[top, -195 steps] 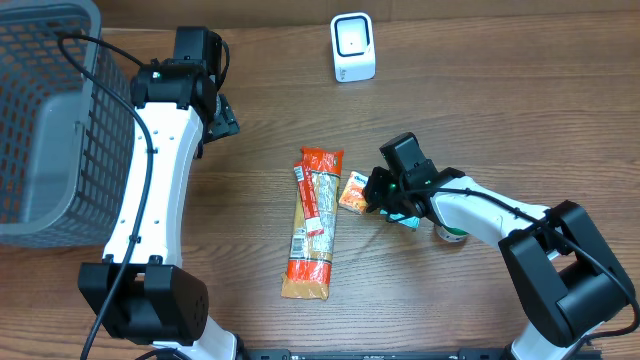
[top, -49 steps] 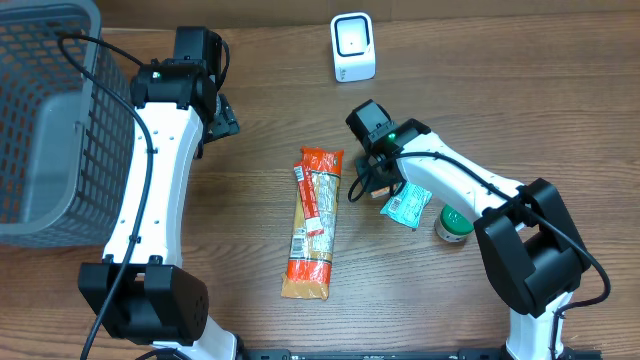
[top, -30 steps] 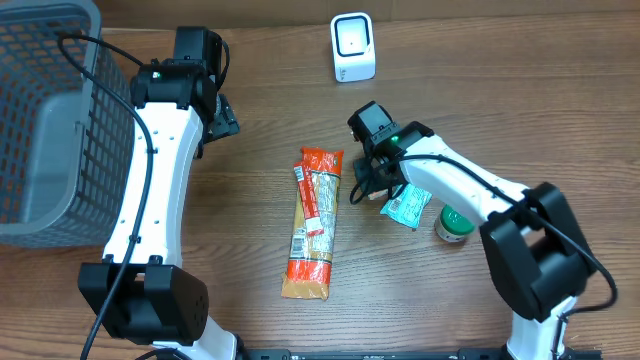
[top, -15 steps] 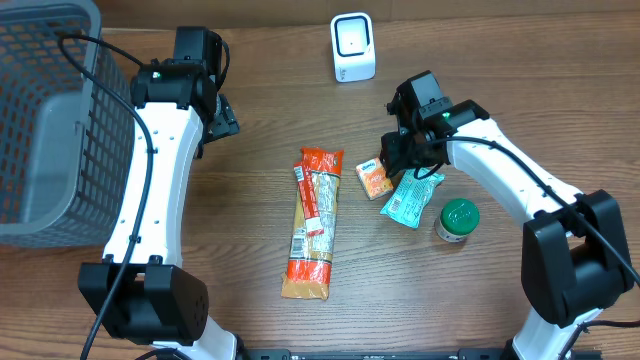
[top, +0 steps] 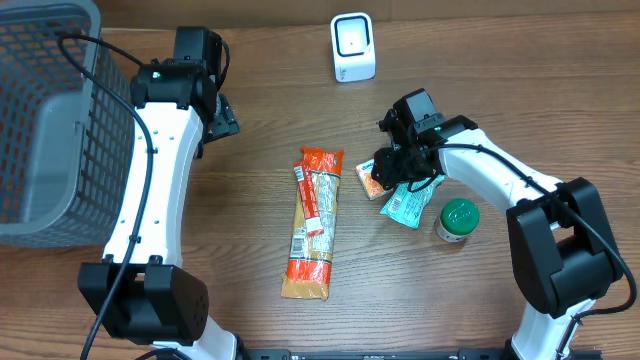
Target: Scan the item barcode
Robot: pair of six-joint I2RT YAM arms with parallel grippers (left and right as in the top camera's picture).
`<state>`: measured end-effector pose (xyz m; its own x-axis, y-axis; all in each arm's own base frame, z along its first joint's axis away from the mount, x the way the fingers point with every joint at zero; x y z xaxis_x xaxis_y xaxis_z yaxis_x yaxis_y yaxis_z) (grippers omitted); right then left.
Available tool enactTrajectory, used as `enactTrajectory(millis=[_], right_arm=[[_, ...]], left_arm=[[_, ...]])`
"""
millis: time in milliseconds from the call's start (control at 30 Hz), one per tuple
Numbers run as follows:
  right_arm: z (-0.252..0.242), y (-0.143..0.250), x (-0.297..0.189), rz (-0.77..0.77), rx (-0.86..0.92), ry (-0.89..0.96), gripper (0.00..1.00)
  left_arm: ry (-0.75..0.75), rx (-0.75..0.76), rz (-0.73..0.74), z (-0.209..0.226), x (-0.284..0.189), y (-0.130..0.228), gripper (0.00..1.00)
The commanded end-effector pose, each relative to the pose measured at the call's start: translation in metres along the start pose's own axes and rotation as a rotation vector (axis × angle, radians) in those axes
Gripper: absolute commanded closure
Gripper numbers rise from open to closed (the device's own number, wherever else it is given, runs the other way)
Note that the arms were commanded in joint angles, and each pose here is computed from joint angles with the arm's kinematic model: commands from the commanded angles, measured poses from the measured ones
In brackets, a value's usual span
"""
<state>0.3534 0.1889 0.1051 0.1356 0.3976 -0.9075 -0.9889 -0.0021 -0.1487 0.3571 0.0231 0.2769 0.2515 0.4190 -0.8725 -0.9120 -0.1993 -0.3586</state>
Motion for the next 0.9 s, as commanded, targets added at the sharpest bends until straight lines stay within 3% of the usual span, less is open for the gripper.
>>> enactTrajectory(millis=[0,567,867], right_arm=[[-0.0003,0.0048,0.0055,0.018,-0.008,-0.020,0.54],[-0.0016,0.0066,0.0073,0.021,-0.008,-0.021,0.56],[-0.0028,0.0088,0.0080,0.031,-0.002,-0.016,0.62]], left_arm=[[0.009,-0.006,-0.020,-0.0004,-0.0062,-0.0019,0.00],[0.009,-0.006,-0.020,-0.0004,-0.0062,-0.0019,0.00],[0.009,-0.006,-0.020,-0.0004,-0.0062,-0.0019,0.00]])
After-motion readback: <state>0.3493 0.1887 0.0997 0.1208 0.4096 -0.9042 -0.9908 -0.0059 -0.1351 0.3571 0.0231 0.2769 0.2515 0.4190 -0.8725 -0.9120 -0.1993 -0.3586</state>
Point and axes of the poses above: each gripper's point midway between its finger pads, its own x axis out along the fingers, its own z axis along the line the jaws close on, y = z × x, the point moved 8 cm from there along -x, back along the fingers, and after that the axes turned 12 degrees about x, right-handed, at the moved point
